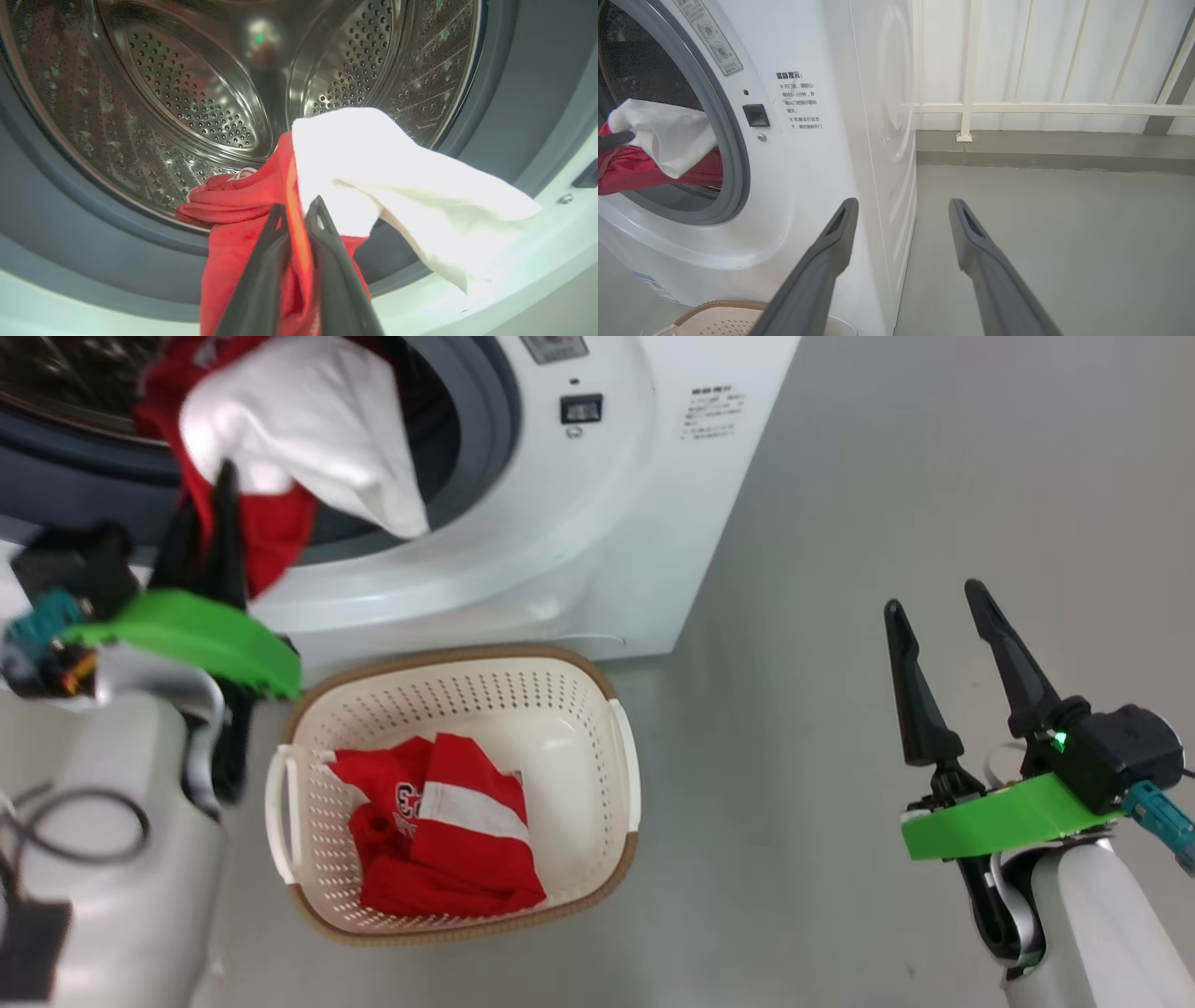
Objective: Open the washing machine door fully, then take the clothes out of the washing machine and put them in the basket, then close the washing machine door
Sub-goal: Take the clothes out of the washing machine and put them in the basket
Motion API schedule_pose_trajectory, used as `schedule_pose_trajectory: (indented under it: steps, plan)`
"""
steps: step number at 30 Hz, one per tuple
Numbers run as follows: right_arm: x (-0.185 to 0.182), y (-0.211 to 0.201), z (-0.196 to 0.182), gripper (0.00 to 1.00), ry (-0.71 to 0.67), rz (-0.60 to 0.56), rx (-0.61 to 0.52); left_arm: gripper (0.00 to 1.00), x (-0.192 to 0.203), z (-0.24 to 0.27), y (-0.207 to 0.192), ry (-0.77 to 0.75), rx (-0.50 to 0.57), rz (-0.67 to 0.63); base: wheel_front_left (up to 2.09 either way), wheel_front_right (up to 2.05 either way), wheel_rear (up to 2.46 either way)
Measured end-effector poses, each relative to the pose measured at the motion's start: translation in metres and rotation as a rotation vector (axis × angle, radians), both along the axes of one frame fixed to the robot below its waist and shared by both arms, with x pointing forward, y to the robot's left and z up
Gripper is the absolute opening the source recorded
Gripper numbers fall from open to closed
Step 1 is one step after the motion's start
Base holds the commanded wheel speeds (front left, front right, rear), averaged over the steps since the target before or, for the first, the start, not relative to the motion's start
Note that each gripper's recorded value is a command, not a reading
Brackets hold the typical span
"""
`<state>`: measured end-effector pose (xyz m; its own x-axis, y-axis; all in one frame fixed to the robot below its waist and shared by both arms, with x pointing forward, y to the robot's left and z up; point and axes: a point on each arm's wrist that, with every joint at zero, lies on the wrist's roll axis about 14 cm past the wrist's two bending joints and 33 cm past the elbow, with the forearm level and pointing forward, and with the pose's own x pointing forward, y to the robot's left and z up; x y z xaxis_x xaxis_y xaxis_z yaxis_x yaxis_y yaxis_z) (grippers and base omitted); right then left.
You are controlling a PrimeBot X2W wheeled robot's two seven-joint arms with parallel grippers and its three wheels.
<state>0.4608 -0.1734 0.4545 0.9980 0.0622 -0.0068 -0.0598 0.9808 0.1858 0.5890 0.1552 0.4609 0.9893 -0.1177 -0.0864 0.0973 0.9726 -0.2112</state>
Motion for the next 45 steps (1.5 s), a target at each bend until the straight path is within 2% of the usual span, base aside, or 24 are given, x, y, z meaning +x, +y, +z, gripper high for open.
schedule_pose_trajectory:
  steps: [9, 21, 36, 45]
  plan:
    - [-0.011, 0.011, 0.020, 1.00, -0.040, 0.025, 0.013, 0.00, -0.063, 0.035, 0.008, -0.127, -0.001, 0.033, 0.00, 0.00, 0.00]
    - [-0.034, 0.011, 0.035, 1.00, -0.062, 0.026, 0.014, 0.00, -0.128, 0.038, 0.010, -0.133, -0.008, 0.068, 0.00, 0.00, 0.00]
    - [-0.065, 0.001, 0.053, 1.00, -0.099, -0.005, 0.019, 0.00, -0.182, 0.063, 0.005, -0.179, -0.022, 0.085, 0.00, 0.00, 0.00]
    - [-0.068, -0.001, 0.048, 1.00, -0.087, -0.011, 0.019, 0.00, -0.189, 0.059, -0.001, -0.150, -0.028, 0.074, 0.00, 0.00, 0.00]
